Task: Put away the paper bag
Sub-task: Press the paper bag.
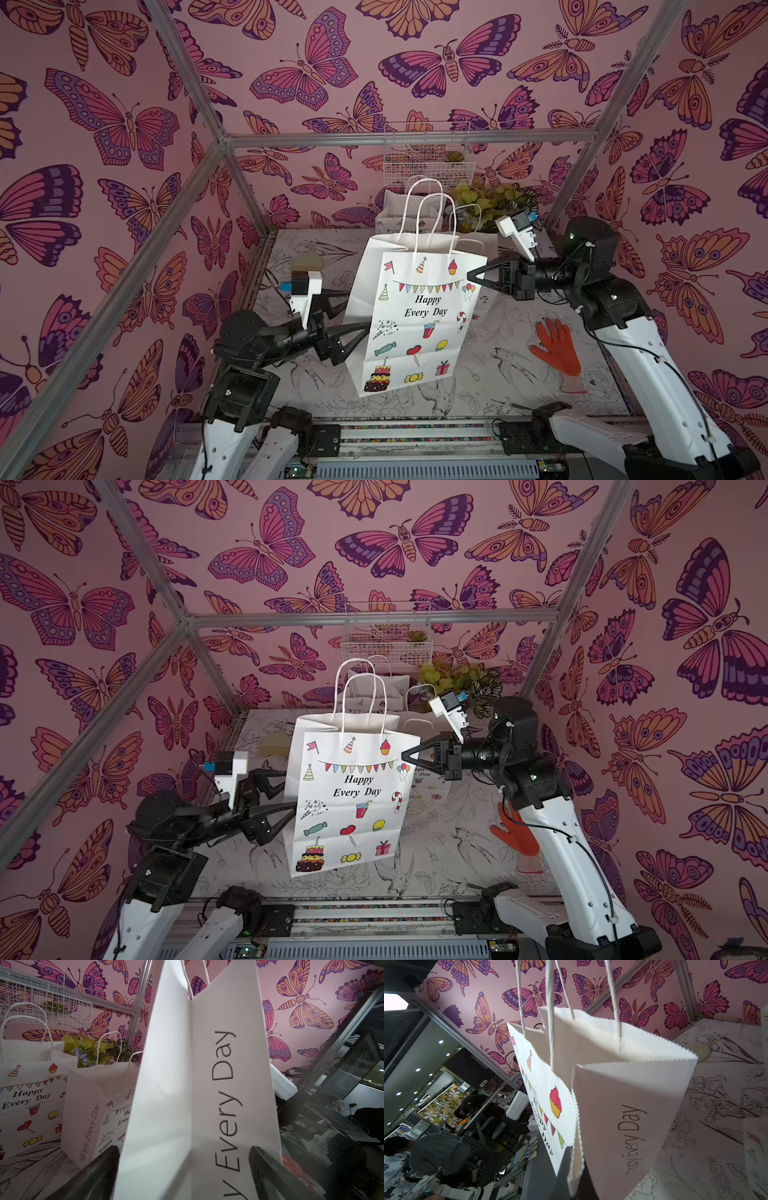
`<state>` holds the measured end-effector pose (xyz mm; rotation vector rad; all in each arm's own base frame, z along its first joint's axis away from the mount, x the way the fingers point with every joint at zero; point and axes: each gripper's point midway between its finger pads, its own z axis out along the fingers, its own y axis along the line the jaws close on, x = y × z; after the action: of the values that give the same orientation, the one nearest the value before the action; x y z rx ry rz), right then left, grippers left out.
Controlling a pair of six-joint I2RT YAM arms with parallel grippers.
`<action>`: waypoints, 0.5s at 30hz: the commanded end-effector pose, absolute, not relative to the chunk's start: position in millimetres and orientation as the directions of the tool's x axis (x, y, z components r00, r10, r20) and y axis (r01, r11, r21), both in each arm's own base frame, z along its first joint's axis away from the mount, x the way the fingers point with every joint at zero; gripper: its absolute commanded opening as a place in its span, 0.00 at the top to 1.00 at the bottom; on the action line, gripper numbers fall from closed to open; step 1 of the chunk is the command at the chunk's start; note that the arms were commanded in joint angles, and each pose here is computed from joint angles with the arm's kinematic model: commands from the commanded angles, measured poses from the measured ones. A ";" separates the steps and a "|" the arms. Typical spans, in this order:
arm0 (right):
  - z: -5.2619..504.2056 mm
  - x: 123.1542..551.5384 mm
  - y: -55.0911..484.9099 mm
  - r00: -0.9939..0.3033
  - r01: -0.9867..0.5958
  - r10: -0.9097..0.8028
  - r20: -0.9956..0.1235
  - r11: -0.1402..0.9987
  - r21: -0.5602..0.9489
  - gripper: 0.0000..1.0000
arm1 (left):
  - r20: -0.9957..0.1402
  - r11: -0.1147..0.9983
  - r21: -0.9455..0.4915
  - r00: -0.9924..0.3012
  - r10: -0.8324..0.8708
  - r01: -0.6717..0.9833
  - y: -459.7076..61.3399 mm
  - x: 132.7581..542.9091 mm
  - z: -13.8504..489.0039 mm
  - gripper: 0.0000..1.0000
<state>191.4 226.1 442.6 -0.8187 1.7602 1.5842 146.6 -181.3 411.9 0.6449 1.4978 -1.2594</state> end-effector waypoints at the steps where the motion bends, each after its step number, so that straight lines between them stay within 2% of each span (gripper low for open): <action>1: 435.7 192.1 226.1 -0.587 -0.805 -0.051 -0.808 0.140 0.576 1.00 | -0.924 0.248 -0.359 -0.304 -0.233 0.900 -183.8 140.2 433.4 0.00; 15: 409.0 203.3 223.8 -0.585 -0.793 -0.062 -0.809 0.255 0.554 1.00 | -0.904 0.135 -0.390 -0.351 -0.244 0.911 -192.9 145.6 443.4 0.00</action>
<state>203.0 225.9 413.6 -0.7818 1.8515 1.4371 157.2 -191.6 434.9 0.6506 1.4458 -1.4082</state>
